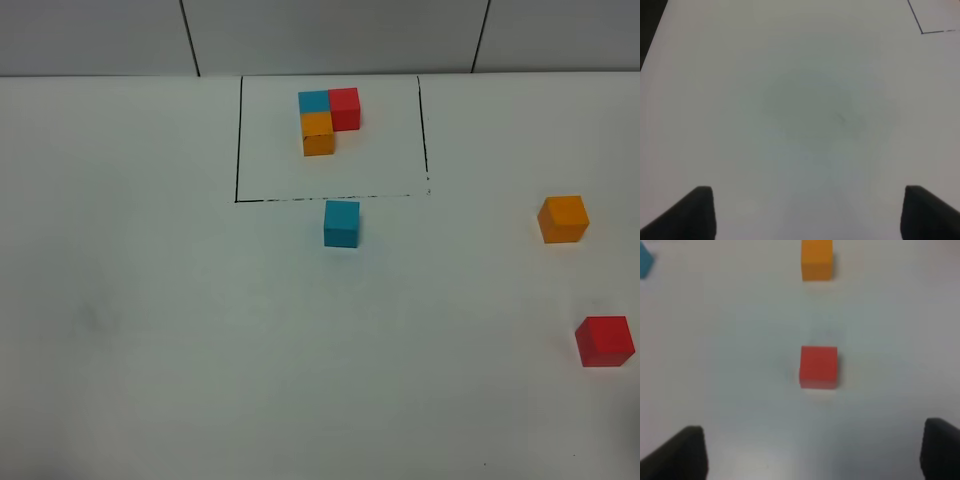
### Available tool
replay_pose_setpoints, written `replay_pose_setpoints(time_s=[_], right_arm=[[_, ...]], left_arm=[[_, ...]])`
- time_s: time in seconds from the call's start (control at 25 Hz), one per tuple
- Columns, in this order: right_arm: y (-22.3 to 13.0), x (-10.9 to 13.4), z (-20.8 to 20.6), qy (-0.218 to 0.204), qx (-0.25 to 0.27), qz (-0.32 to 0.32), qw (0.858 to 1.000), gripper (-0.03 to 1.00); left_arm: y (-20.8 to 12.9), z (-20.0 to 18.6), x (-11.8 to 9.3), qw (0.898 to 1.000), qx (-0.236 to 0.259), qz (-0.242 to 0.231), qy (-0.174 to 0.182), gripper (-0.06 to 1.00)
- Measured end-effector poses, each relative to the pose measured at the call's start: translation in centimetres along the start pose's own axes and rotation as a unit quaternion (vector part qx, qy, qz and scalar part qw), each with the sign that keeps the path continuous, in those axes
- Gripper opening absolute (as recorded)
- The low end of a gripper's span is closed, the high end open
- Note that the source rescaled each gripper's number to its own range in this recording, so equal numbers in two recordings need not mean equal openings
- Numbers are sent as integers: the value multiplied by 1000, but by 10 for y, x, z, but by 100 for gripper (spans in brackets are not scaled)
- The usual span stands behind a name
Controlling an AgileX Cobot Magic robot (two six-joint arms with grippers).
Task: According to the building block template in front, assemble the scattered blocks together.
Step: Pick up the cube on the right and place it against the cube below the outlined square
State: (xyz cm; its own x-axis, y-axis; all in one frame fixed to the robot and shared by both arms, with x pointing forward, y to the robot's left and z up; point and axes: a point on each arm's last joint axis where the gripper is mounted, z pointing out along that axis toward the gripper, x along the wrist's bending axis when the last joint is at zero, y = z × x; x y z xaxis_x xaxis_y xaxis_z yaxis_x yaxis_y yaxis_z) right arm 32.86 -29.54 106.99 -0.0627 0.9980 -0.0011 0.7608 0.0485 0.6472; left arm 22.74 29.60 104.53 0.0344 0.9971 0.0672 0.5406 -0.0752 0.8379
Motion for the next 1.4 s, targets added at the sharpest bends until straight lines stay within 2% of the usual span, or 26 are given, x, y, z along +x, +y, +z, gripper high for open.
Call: replay_pose_setpoints(time_s=[0.12, 0.24, 0.4, 0.52, 0.8, 1.0, 1.4], right_arm=[[28, -4, 31, 1, 76, 3, 997, 73], [47, -6, 58, 5, 129, 5, 992, 75], [65, -8, 88, 11, 163, 4, 987, 95], [78, -9, 104, 16, 178, 6, 984, 99], [107, -12, 130, 15, 177, 9, 984, 100], [114, -15, 154, 10, 176, 8, 984, 100], [128, -22, 221, -1, 215, -8, 977, 100]], left_arm=[[0, 0, 0, 1000, 0, 0, 0, 75], [0, 0, 0, 1000, 0, 0, 0, 75], [0, 0, 0, 1000, 0, 0, 0, 75], [0, 0, 0, 1000, 0, 0, 0, 75], [0, 0, 0, 1000, 0, 0, 0, 75], [0, 0, 0, 1000, 0, 0, 0, 75], [0, 0, 0, 1000, 0, 0, 0, 75]])
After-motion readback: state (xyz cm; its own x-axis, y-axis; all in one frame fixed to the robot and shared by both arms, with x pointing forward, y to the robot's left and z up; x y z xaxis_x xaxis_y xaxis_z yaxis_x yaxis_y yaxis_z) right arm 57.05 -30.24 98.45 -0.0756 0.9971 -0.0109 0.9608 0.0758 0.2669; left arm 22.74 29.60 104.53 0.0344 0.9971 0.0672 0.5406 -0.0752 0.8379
